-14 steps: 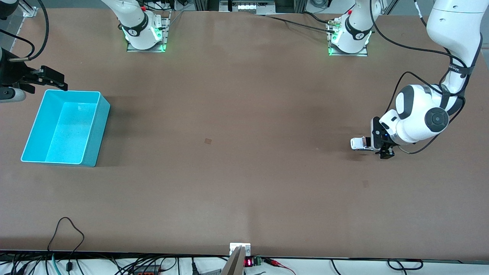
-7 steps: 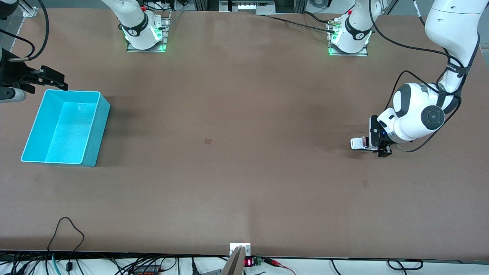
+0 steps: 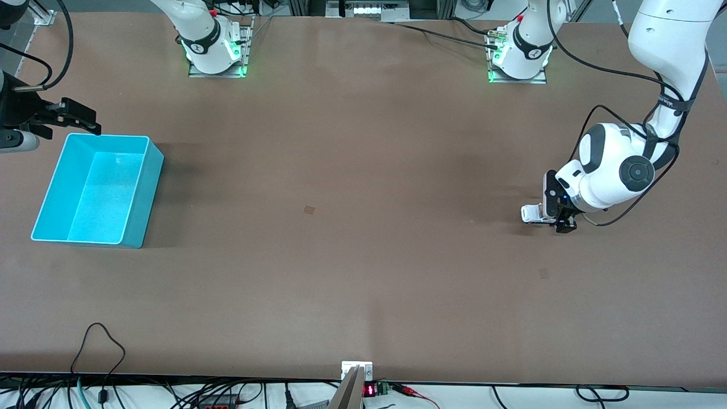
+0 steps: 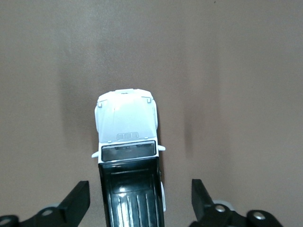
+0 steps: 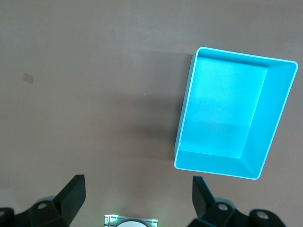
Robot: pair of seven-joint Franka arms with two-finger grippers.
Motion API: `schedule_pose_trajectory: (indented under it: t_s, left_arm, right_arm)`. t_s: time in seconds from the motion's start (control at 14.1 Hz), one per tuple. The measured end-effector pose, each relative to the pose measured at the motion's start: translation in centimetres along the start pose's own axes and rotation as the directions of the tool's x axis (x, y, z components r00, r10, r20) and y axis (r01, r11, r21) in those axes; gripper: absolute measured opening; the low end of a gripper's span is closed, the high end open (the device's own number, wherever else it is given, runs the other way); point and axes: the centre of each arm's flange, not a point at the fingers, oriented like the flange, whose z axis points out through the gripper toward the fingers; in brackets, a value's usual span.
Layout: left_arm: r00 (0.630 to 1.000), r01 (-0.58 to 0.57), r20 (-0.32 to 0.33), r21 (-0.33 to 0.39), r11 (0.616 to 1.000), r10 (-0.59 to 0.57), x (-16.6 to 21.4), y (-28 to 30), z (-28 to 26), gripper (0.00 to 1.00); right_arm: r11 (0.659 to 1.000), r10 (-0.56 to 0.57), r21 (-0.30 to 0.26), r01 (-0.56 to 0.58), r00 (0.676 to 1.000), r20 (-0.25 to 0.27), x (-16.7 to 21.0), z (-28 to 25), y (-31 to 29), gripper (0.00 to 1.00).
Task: Wind and store white jeep toy
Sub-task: 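Lower the left gripper and close it around the jeep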
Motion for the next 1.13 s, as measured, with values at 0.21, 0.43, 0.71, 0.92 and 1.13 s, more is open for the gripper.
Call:
schedule_pose_trajectory:
  t_s: [0.21,0.43,0.71,0.92,1.13]
  left_arm:
    - [1.0,0.0,0.0,0.0,1.0,0.0,0.02,0.08,0.1,0.89]
    - [1.0,-0.001,0.0,0.013,1.0,0.001,0.05,0.08,0.15,0.86]
    - [1.0,-0.001,0.0,0.024,1.0,0.001,0.08,0.09,0.21,0.81]
    - [1.0,-0.001,0.0,0.031,1.0,0.001,0.08,0.04,0.17,0.81]
    - [1.0,-0.001,0.001,0.038,0.999,0.001,0.07,0.0,0.15,0.7]
  right_arm:
    - [1.0,0.0,0.0,0.0,1.0,0.0,0.0,0.0,-0.01,1.0]
    - [1.0,0.0,0.0,0.0,1.0,0.0,0.0,0.0,-0.01,1.0]
    - [1.0,0.0,0.0,0.0,1.0,0.0,0.0,0.0,-0.02,1.0]
    - [1.0,0.0,0.0,0.0,1.0,0.0,0.0,0.0,-0.03,1.0]
    - [1.0,-0.001,0.0,0.001,1.0,0.0,0.0,0.0,-0.03,1.0]
